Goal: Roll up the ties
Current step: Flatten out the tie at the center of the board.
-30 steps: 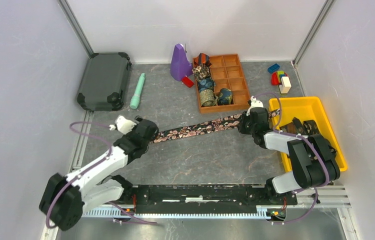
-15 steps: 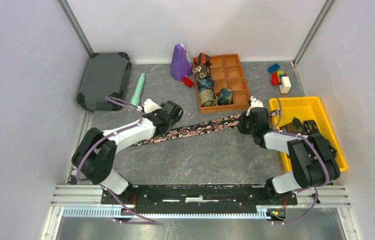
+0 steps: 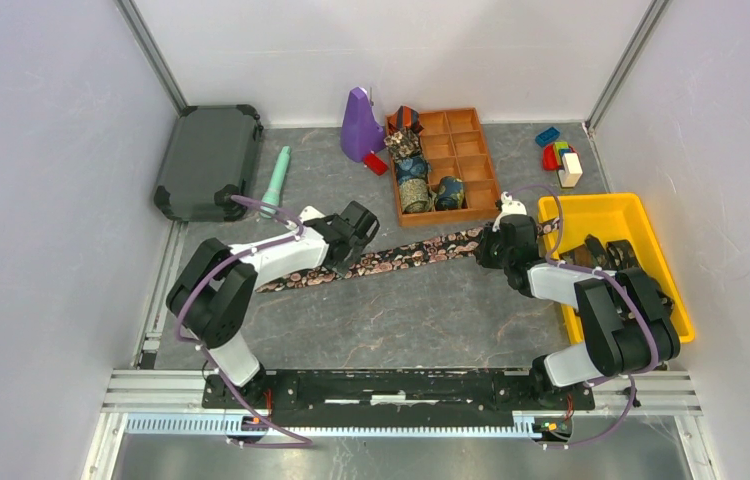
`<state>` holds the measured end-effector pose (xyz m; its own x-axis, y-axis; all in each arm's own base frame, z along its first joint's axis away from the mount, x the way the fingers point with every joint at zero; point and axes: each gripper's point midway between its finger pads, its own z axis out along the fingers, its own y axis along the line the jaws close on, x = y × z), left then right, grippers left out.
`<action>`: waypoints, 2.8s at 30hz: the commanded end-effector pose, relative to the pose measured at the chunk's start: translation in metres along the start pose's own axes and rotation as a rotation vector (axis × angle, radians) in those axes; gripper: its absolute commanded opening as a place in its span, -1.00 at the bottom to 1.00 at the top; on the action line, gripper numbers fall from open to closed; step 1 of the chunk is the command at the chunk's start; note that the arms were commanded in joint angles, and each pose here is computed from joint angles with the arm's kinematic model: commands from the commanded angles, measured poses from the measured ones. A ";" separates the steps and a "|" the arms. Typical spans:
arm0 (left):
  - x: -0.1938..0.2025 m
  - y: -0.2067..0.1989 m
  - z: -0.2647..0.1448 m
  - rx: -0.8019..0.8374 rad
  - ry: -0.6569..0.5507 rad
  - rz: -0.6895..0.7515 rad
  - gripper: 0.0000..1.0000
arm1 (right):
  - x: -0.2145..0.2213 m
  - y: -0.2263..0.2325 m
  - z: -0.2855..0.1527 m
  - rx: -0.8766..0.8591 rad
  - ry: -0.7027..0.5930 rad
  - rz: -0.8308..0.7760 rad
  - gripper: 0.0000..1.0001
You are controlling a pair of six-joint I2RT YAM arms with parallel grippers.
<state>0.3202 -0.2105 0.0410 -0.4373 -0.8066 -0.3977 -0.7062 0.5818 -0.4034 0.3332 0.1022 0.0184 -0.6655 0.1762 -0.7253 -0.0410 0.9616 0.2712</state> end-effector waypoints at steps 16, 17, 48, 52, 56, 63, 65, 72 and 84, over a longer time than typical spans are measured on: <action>0.001 -0.007 -0.009 -0.065 -0.028 -0.076 0.24 | 0.037 -0.009 -0.003 0.018 0.124 0.000 -0.65; 0.002 -0.007 -0.007 -0.068 -0.025 -0.076 0.24 | 0.036 -0.009 -0.003 0.019 0.123 0.000 -0.65; -0.005 -0.008 0.000 -0.122 -0.051 -0.009 0.47 | 0.037 -0.008 -0.002 0.011 0.127 -0.002 -0.66; -0.003 -0.010 0.001 -0.133 -0.043 0.003 0.36 | 0.037 -0.008 -0.002 0.009 0.127 -0.003 -0.66; 0.006 -0.004 0.009 -0.163 -0.015 0.019 0.27 | 0.037 -0.008 -0.002 0.006 0.125 0.001 -0.66; 0.016 0.003 0.021 -0.198 0.007 0.053 -0.01 | 0.038 -0.008 -0.003 0.000 0.125 0.002 -0.66; 0.016 0.000 0.023 -0.191 0.003 0.062 -0.16 | 0.039 -0.008 -0.003 -0.001 0.128 0.004 -0.66; 0.019 -0.005 0.033 -0.188 0.020 0.094 -0.53 | 0.039 -0.007 -0.003 -0.009 0.127 0.009 -0.67; 0.011 0.002 0.059 -0.159 0.044 0.167 -0.95 | 0.039 -0.008 -0.003 -0.023 0.129 0.023 -0.66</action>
<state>0.3521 -0.2278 0.0199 -0.4958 -0.7734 -0.3951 -0.7360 0.6157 -0.2815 0.3324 0.1048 0.0181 -0.6715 0.1880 -0.7168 -0.0641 0.9489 0.3089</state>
